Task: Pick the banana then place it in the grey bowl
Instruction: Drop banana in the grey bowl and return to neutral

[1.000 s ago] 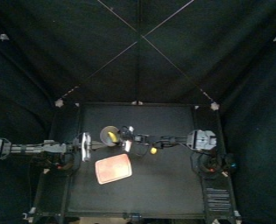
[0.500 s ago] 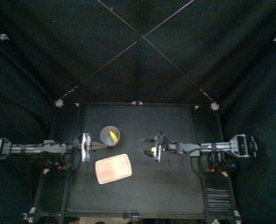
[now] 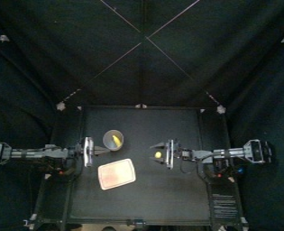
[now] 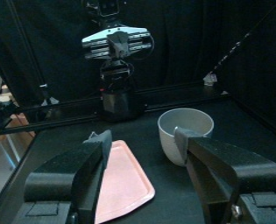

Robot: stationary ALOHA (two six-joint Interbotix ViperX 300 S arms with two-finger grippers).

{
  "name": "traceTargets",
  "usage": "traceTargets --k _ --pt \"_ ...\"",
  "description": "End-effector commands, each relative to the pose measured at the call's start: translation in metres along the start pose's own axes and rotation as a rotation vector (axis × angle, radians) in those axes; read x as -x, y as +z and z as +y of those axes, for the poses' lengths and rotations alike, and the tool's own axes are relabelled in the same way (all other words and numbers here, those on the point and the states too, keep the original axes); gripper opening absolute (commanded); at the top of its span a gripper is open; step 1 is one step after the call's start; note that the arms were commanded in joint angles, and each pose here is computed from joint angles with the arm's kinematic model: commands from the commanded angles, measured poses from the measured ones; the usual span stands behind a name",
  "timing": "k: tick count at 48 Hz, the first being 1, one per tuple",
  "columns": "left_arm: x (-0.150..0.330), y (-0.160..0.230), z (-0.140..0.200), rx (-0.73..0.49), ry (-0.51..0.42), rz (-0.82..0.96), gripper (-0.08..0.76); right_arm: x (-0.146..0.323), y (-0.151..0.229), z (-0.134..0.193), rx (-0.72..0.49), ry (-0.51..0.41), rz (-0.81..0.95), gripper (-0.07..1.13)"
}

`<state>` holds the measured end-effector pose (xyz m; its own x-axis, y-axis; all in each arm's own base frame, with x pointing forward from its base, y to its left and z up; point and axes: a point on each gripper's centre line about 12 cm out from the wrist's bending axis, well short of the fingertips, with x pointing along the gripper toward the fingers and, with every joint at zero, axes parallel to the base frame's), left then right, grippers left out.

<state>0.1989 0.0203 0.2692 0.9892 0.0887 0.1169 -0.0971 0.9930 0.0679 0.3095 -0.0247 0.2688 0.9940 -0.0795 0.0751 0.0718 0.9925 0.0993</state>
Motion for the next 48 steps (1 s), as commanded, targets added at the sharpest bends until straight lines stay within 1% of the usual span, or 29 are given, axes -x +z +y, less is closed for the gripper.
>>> traceTargets --k 1,12,48 --pt "-0.0018 0.0049 0.0003 0.000 0.000 -0.015 0.059 0.0013 0.0107 0.0008 0.003 0.004 -0.038 0.93" --pt "-0.0012 0.0032 0.0002 0.001 0.000 -0.011 0.059 0.0031 0.0076 0.0029 0.021 0.021 -0.029 0.93" --pt "-0.0016 0.0055 -0.0003 -0.001 -0.003 -0.019 0.059 0.0051 0.0030 0.0006 0.019 0.014 -0.015 0.93"
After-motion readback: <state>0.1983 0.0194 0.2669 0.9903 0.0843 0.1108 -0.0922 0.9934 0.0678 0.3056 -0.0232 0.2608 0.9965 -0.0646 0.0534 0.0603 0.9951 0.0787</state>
